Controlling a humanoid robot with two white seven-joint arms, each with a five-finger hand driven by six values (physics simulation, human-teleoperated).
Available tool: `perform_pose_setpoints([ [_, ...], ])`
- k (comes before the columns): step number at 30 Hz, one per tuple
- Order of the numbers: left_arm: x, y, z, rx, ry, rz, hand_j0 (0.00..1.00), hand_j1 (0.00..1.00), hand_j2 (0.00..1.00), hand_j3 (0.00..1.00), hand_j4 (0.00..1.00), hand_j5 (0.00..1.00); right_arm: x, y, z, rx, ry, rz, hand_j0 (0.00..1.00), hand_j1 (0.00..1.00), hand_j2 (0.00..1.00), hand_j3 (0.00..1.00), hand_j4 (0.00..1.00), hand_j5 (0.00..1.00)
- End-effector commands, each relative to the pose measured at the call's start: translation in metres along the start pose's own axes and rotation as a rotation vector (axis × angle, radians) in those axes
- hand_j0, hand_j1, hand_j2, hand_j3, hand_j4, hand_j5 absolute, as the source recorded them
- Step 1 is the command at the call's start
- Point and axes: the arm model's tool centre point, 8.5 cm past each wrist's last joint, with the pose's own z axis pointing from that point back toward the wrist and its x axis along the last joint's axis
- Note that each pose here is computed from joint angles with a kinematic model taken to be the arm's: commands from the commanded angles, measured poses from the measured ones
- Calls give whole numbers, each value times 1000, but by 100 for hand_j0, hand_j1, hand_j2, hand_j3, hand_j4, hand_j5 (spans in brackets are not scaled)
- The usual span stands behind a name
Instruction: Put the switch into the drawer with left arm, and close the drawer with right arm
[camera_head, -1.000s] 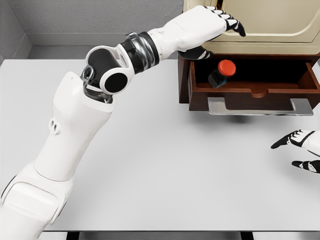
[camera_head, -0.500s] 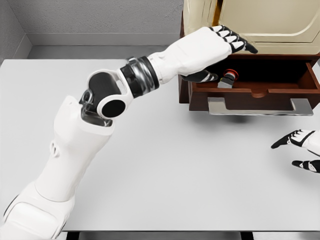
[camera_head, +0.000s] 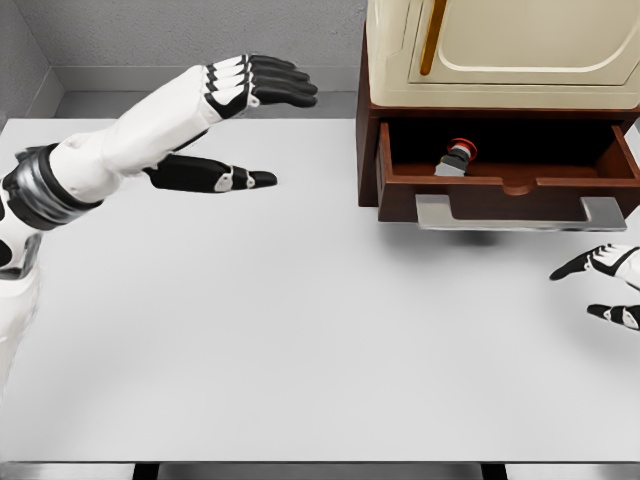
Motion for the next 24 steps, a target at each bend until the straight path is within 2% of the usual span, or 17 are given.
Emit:
perform_pose_setpoints([
  [1,5,38,31,40,17,-2,87,87,87,87,87,87,1,-3,0,-15,-5,-19,68,68,68,68,68,68],
  [2,3,33,44,9,59,6,87,87,87,87,87,87,2,-7,-2,-25,-11,-14,68,68,68,68,68,68],
  [3,1,28,63,-52,121,11,88,88,88,88,88,88,2,-8,-2,-31,-16,-23,68,68,68,68,68,68],
  [4,-3,27,76,-97,176,-1,100,100,100,100,100,100,2,-10,-3,-36,-18,-20,68,68,68,68,68,68],
  [5,-10,29,86,-130,239,-51,100,100,100,100,100,100,2,-11,-2,-38,-16,-20,68,68,68,68,68,68],
  [6,-21,34,104,-184,356,-156,100,100,100,100,100,100,3,-11,-3,-45,-21,-33,68,68,68,68,68,68],
  [7,-35,34,124,-226,464,-210,100,100,100,100,100,100,3,-13,-3,-52,-22,-38,68,68,68,68,68,68],
  [8,-49,23,148,-246,550,-179,100,100,100,100,100,100,2,-14,-2,-53,-21,-37,68,68,68,68,68,68],
  [12,-68,-16,209,-268,711,-21,100,100,100,100,100,100,3,-10,-4,-51,-24,-42,68,68,68,68,68,68],
  [14,-71,-31,222,-262,743,31,100,100,100,100,100,100,3,-12,-5,-59,-30,-36,68,68,68,68,68,68],
  [16,-61,-51,232,-178,721,158,100,100,100,100,100,100,5,-13,-7,-59,-35,-27,68,68,68,68,68,68],
  [17,-60,-52,234,-164,715,175,100,100,100,100,100,100,5,-12,-10,-57,-41,-26,68,68,68,68,68,68],
  [20,-52,-74,239,-119,688,302,100,100,100,100,100,100,9,-16,-21,-63,-74,-21,68,68,68,68,68,68],
  [24,-52,-73,237,-94,681,301,100,100,100,100,100,100,9,-15,-22,-58,-77,-20,68,68,68,68,68,68],
])
